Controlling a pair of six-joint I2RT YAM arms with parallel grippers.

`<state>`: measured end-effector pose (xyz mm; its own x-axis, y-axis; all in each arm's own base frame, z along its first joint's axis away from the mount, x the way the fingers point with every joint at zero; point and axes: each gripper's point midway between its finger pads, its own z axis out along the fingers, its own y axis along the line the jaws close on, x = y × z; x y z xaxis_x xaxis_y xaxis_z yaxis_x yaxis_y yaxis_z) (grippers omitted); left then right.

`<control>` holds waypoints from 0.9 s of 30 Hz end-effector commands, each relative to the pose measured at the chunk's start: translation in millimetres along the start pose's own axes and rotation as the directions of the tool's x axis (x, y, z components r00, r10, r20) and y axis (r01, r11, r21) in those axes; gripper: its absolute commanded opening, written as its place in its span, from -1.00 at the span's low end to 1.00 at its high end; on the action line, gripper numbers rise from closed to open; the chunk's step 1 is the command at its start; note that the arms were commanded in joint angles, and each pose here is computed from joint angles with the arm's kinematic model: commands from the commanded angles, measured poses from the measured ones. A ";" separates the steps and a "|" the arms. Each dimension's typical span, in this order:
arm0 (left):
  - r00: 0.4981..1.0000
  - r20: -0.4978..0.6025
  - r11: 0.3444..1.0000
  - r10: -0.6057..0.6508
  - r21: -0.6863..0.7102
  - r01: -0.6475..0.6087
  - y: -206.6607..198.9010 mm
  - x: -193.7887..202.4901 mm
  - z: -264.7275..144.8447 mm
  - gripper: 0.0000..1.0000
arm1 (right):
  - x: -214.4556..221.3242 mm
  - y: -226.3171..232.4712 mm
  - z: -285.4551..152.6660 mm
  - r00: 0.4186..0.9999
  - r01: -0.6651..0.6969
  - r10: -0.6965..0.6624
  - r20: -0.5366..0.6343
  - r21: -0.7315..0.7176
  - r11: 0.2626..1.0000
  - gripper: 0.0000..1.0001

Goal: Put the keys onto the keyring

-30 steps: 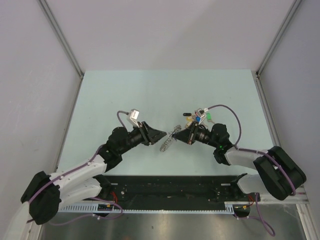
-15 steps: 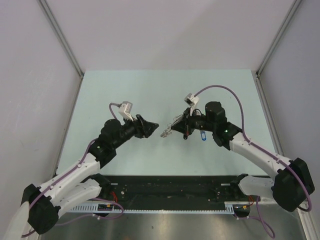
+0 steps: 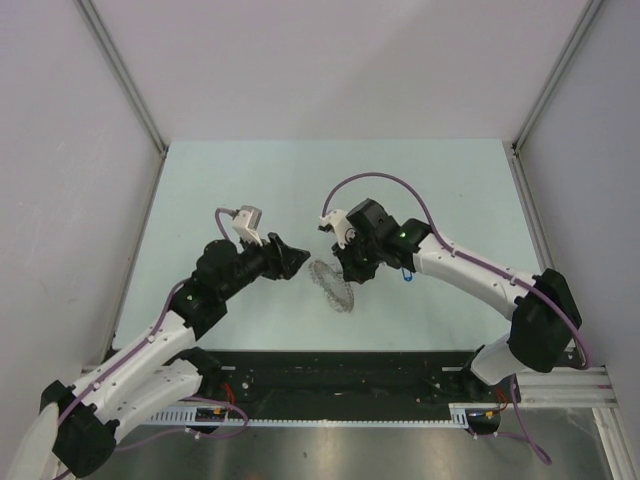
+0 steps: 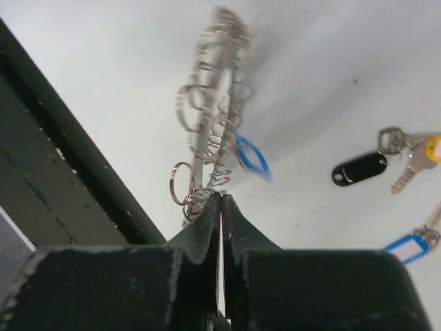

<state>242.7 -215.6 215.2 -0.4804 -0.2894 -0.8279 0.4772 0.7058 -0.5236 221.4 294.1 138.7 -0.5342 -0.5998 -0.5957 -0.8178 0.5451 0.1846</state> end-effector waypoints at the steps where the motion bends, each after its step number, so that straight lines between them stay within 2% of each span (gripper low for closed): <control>1: 0.998 0.064 0.999 0.016 -0.041 -0.013 3.6 -21.0 -5.1 0.36 | -10.6 8.8 -10.5 0.996 0.083 -0.083 0.008 0.050 0.995 -1.00; 2: 0.997 0.074 0.999 0.014 -0.048 -0.011 4.8 -23.0 -6.7 0.37 | -17.0 21.5 -11.5 0.992 0.120 -0.121 0.038 0.007 0.993 -1.00; 4: 0.995 0.096 0.998 0.015 -0.065 -0.009 7.0 -27.9 -11.0 0.36 | -14.6 25.2 -11.3 0.983 0.185 -0.185 0.010 0.010 0.983 -1.00; 6: 0.994 0.104 0.997 0.025 -0.069 -0.018 7.7 -29.3 -13.5 0.37 | 0.6 -9.7 -11.6 0.988 0.140 -0.125 -0.089 0.186 0.973 -1.00; 8: 0.993 0.109 0.998 0.035 -0.064 -0.028 7.5 -29.2 -15.6 0.36 | 2.8 -40.0 -21.9 0.992 0.107 -0.077 -0.103 0.333 0.937 -1.00; 11: 0.995 0.091 0.998 0.042 -0.041 -0.038 5.3 -24.1 -13.2 0.37 | -28.7 -22.0 -34.3 0.989 0.102 -0.127 0.070 0.287 0.952 -1.00; 13: 0.995 0.088 0.999 0.043 -0.005 -0.043 -1.4 -24.3 -11.9 0.37 | -53.9 -9.4 -49.7 0.961 0.107 -0.167 0.219 0.265 0.958 -1.00; 16: 0.995 0.080 0.997 0.054 0.044 -0.058 -9.8 -23.8 -8.3 0.36 | -71.9 1.5 -61.7 0.914 0.131 -0.212 0.345 0.245 0.961 -1.00; 19: 0.994 0.058 0.989 0.093 0.113 -0.099 -20.9 -21.0 -4.7 0.38 | -82.8 12.7 -69.6 0.865 0.163 -0.240 0.440 0.206 0.965 -1.00; 24: 0.987 0.035 0.961 0.156 0.224 -0.160 -40.3 -20.1 -0.1 0.39 | -74.9 12.6 -63.4 0.837 0.161 -0.214 0.503 0.147 0.976 -1.00; 26: 0.983 0.042 0.948 0.178 0.261 -0.183 -47.2 -22.4 1.3 0.39 | -83.0 18.9 -72.4 0.798 0.164 -0.195 0.571 0.106 0.981 -1.00; 27: 0.979 0.038 0.935 0.198 0.293 -0.200 -52.2 -21.0 0.5 0.40 | -76.0 18.0 -68.2 0.798 0.160 -0.183 0.574 0.092 0.983 -1.00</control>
<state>235.0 -230.5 216.5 -0.4629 -0.1877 -0.8663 0.6111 0.6404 -0.4653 232.3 294.9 203.7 -0.2440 -0.4158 -0.8761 -0.8389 0.5437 -0.0244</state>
